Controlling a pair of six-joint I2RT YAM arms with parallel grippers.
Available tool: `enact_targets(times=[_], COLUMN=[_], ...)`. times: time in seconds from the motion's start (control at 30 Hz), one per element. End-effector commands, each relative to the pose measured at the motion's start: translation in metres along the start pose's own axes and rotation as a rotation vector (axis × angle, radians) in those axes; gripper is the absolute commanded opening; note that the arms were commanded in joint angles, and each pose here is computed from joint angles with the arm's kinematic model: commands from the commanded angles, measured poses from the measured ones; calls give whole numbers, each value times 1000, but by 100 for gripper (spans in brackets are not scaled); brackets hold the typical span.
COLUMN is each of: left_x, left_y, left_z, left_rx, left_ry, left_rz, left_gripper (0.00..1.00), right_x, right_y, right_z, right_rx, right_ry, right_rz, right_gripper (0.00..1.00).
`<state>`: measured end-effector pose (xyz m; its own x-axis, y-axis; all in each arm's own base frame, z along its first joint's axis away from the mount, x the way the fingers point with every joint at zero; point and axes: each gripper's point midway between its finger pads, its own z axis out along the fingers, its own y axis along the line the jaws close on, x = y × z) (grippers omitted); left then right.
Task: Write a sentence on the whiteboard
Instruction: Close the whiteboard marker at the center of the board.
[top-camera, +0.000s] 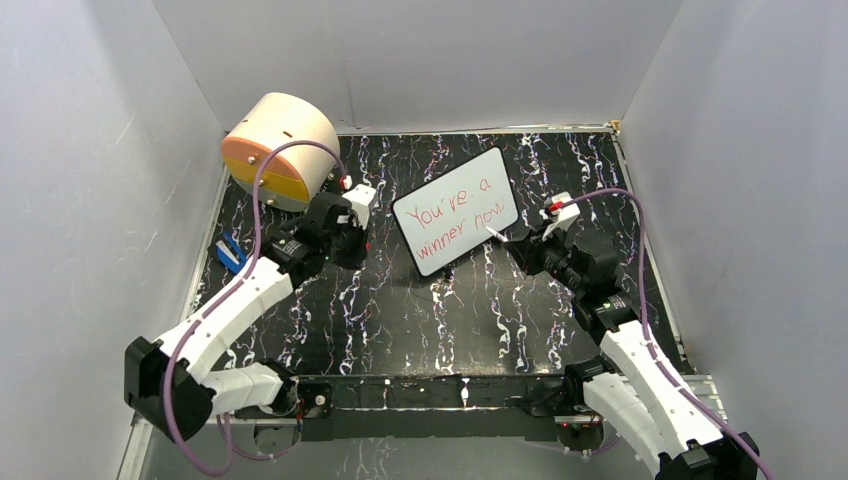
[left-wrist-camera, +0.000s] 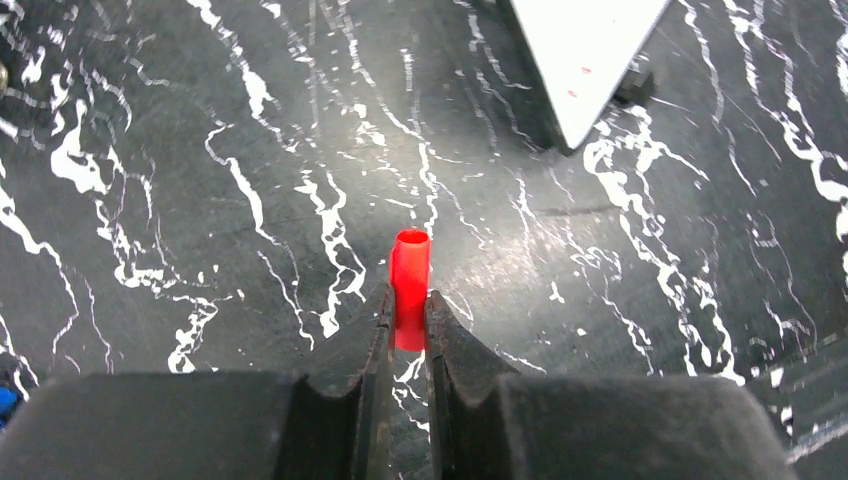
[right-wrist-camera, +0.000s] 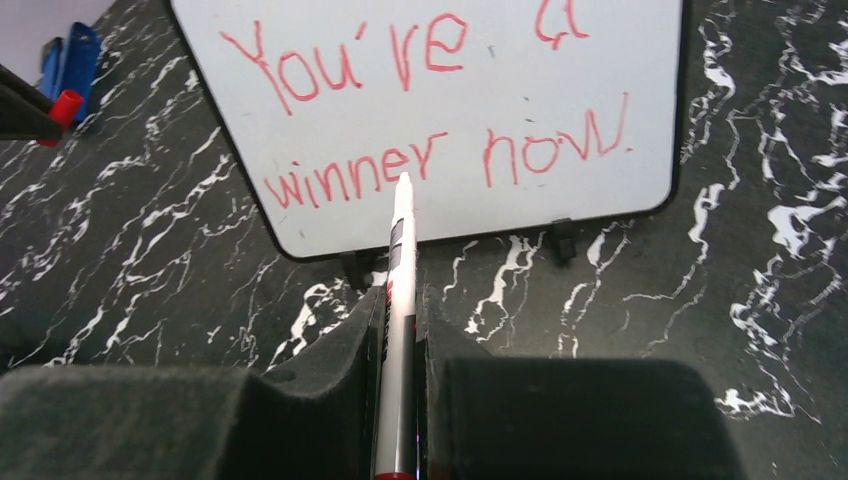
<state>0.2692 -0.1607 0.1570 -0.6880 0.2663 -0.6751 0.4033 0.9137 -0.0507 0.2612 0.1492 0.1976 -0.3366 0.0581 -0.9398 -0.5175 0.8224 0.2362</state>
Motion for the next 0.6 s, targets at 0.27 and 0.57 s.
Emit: enact_targets(times=[0.27,0.57], left_x=[-17,-29], left_y=[-54,-79], left_z=[-21,-17], left_rx=[286,357], left_ry=[-175,-244], left_rz=[389,639], left_gripper=[0,0], right_x=[-25,-23], right_y=[53,79], right_z=[-8,-13], right_rx=[-295,-467], right_ry=[-63,-38], right_rz=[-48,-51], right_gripper=[0,0])
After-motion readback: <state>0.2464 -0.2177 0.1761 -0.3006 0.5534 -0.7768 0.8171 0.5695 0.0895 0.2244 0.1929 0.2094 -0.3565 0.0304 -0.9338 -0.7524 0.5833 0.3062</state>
